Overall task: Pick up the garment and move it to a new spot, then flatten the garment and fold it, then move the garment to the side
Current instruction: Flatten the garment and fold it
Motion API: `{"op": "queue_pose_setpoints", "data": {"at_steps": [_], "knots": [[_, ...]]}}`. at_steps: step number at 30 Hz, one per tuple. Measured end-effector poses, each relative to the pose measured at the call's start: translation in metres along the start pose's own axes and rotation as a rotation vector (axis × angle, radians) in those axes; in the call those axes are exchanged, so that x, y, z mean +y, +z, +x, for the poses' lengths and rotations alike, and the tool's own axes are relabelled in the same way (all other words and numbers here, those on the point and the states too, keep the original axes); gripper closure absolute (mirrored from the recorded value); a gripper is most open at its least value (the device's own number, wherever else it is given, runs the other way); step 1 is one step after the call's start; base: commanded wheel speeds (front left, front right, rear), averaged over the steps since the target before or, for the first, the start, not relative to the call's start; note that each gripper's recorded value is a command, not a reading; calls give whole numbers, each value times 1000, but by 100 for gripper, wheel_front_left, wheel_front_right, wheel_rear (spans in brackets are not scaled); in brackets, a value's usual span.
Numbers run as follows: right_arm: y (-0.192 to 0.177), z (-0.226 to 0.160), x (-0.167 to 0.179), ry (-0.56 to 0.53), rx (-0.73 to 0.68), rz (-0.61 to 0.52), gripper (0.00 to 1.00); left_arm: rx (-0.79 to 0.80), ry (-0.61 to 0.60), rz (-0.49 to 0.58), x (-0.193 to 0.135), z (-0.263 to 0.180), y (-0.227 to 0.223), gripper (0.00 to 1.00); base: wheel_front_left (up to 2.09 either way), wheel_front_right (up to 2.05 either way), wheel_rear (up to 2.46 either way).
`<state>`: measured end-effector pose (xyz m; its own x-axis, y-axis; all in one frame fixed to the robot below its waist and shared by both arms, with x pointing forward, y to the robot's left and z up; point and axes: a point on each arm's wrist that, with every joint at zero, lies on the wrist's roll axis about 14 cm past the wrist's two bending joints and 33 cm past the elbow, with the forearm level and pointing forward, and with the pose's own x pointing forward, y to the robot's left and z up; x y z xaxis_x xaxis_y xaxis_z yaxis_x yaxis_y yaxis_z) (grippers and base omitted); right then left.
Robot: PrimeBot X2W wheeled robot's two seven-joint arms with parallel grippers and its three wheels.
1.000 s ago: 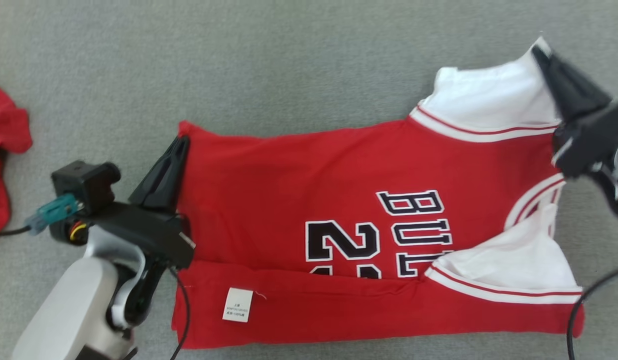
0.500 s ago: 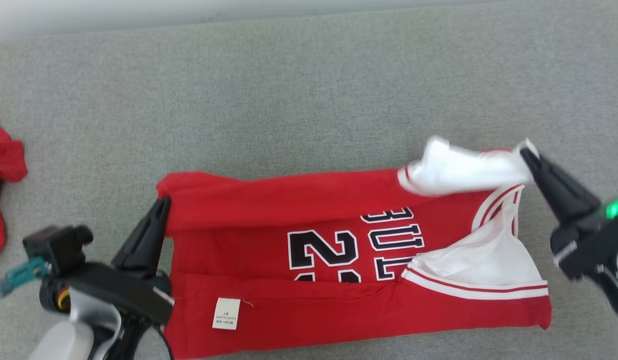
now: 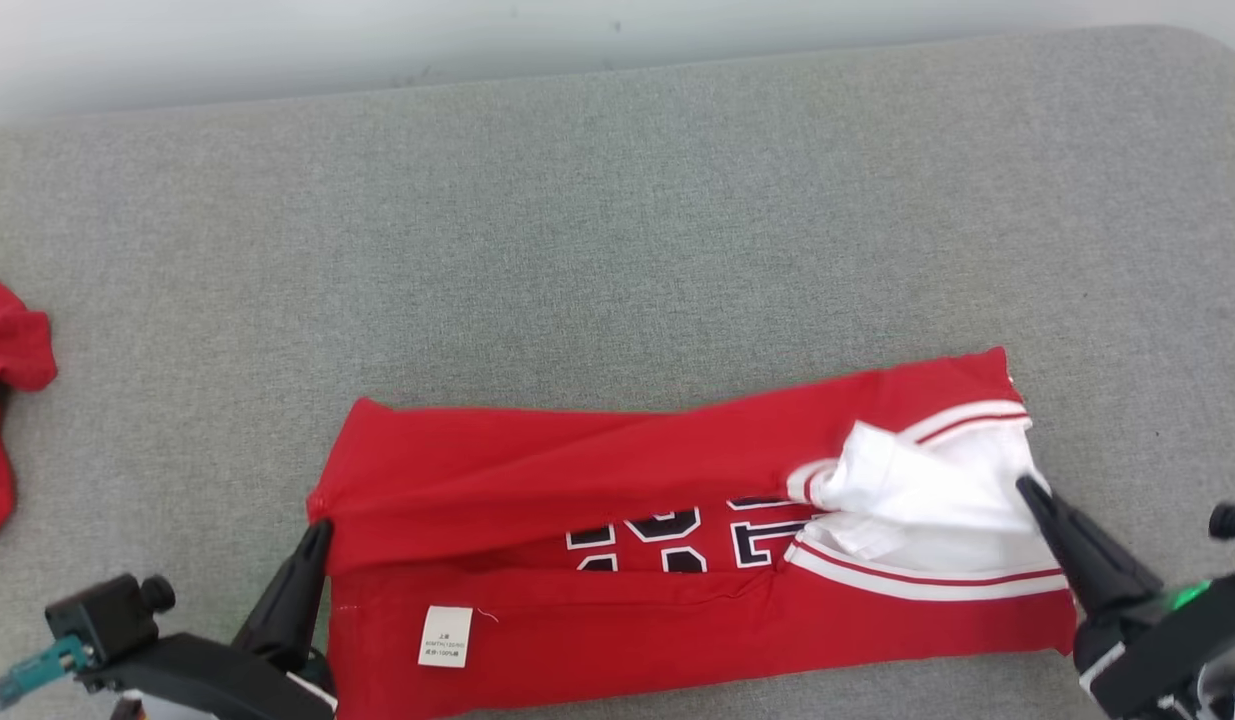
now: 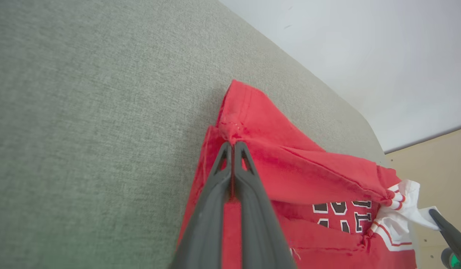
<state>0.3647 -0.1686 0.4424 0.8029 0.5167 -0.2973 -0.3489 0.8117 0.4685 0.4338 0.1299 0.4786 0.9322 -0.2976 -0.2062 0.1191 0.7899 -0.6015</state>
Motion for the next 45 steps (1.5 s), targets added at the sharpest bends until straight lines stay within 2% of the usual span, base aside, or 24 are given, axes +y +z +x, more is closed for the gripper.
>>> {"op": "queue_pose_setpoints", "data": {"at_steps": [3,4,5,6,9,15,20,23,28,32,38,45], "knots": [[-9,-3,-5,-26,11,12,100,18,19,-17,5,-1,-7,100,0,0,0],[-10,-3,-7,-37,7,18,58,23,24,-25,7,-1,-9,86,0,0,0],[-12,-3,-8,-44,4,20,4,25,29,-33,8,-1,-11,56,0,0,0],[-12,-2,-8,-49,-3,25,0,25,34,-35,9,-1,-12,0,0,0,0],[-5,0,-12,-72,-54,25,0,0,56,-28,14,-1,-10,0,0,0,0],[49,-2,-19,-144,-305,-37,0,-149,143,128,23,-8,15,0,0,0,0],[87,-16,-16,-207,-487,-132,0,-318,168,271,10,-17,48,0,0,0,0],[97,-19,-6,-215,-541,-189,0,-409,169,326,-3,-24,66,0,0,0,0],[103,-13,14,-202,-556,-260,0,-537,155,376,-20,-33,93,0,0,0,0],[103,-7,31,-176,-540,-323,0,-574,164,414,-25,-40,98,0,0,0,0],[91,-2,52,-139,-494,-413,0,-578,164,510,-27,-49,95,0,0,0,0],[73,-5,60,-126,-442,-439,0,-535,166,576,-23,-58,78,0,0,0,0]]}}
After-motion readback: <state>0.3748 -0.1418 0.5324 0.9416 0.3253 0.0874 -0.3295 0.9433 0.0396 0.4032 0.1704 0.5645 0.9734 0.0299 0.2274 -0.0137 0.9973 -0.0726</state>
